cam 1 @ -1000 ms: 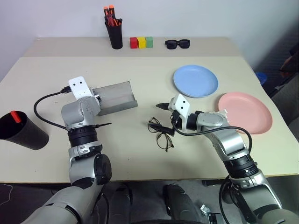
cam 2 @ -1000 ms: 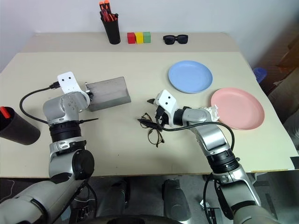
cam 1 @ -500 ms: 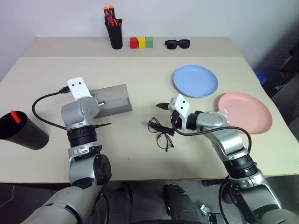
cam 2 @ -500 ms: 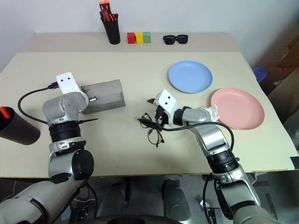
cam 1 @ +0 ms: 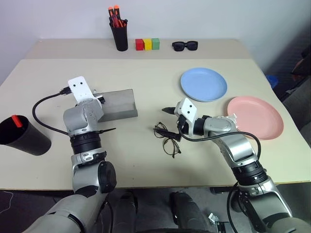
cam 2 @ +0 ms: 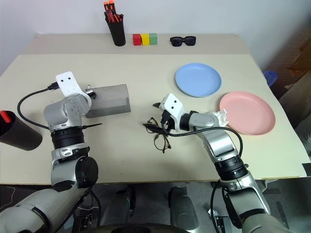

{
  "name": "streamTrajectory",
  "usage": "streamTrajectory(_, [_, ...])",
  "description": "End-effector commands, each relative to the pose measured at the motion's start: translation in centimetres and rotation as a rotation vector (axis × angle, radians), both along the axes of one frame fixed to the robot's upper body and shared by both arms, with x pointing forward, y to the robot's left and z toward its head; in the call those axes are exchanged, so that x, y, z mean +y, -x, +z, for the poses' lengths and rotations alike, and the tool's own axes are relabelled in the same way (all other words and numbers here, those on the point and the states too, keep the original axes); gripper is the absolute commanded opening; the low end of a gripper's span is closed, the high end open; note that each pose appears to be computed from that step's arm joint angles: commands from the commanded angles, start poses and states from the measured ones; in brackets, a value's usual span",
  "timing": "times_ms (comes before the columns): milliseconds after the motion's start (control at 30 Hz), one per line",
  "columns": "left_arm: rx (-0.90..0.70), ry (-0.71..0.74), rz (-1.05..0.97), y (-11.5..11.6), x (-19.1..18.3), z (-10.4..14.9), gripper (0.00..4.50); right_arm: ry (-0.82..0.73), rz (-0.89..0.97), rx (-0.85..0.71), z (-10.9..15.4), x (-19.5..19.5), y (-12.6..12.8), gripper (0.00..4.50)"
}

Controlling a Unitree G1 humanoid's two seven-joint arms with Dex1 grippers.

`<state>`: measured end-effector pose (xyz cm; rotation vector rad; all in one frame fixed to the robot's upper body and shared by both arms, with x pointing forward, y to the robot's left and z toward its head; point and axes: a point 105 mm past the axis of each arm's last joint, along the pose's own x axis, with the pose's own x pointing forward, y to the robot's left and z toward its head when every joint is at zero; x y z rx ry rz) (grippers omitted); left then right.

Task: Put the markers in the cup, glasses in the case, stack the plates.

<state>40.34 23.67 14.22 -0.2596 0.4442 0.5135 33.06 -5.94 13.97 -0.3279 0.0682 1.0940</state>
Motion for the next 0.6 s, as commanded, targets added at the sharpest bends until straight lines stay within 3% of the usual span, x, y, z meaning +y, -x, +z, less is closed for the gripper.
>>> streamTrajectory(33, [-0.029, 0.032, 0.038, -0.4, 0.4, 2.0, 3.94, -0.007, 0.014, -0.033, 0.9, 0.3, -0.1, 4.50])
streamTrajectory(200, [0.020, -0.015, 0.077, -0.6, 1.3, 2.7, 3.94, -0.007, 0.015, -0.032, 0.9, 0.3, -0.1, 4.50])
streamTrajectory(600, [0.131, -0.113, 0.030, -0.3, 1.2, 1.0, 3.94, -0.010, 0.012, -0.029, 0.7, 0.4, 0.0, 4.50])
